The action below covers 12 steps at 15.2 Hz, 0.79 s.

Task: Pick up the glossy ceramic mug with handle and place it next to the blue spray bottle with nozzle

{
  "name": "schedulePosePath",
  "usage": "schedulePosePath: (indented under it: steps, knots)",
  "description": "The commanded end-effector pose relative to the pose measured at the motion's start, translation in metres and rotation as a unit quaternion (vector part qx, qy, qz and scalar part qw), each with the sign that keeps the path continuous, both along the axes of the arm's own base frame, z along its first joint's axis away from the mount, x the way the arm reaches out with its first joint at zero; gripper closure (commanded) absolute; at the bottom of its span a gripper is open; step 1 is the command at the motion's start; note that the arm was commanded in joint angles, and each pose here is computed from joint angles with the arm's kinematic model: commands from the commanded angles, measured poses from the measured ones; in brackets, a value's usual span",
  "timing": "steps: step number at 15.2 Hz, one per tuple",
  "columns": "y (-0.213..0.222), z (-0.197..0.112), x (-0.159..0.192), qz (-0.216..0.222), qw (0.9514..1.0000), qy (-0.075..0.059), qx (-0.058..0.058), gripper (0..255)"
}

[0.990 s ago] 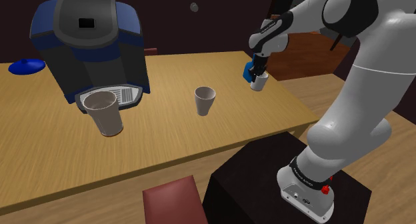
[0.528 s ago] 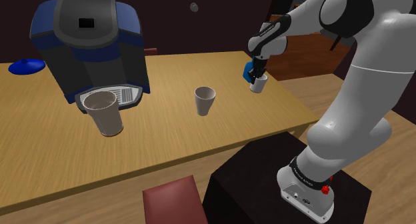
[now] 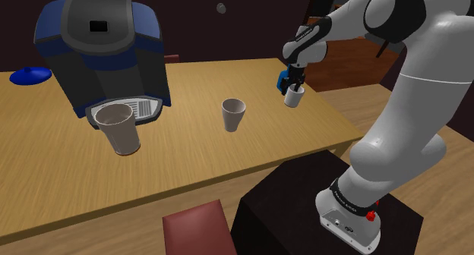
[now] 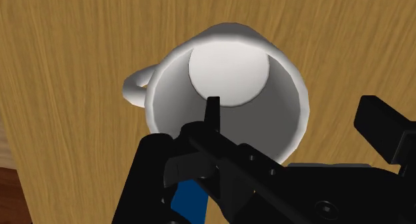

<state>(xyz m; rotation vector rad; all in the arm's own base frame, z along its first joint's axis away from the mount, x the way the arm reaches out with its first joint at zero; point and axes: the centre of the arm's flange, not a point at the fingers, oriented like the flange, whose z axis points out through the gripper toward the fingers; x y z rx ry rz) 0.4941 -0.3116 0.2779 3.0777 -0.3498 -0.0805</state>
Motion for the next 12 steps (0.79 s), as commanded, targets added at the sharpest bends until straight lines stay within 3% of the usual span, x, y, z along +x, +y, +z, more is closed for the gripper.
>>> schedulePosePath:
  steps: [1,5,12]
  knots:
    - [0.000,0.000,0.000,0.000,1.0000,0.000,0.000,0]
    - [0.002,0.050,0.003,0.000,1.0000,0.000,0.000,0]
    - [0.002,0.050,0.003,0.000,1.0000,0.000,0.000,0]
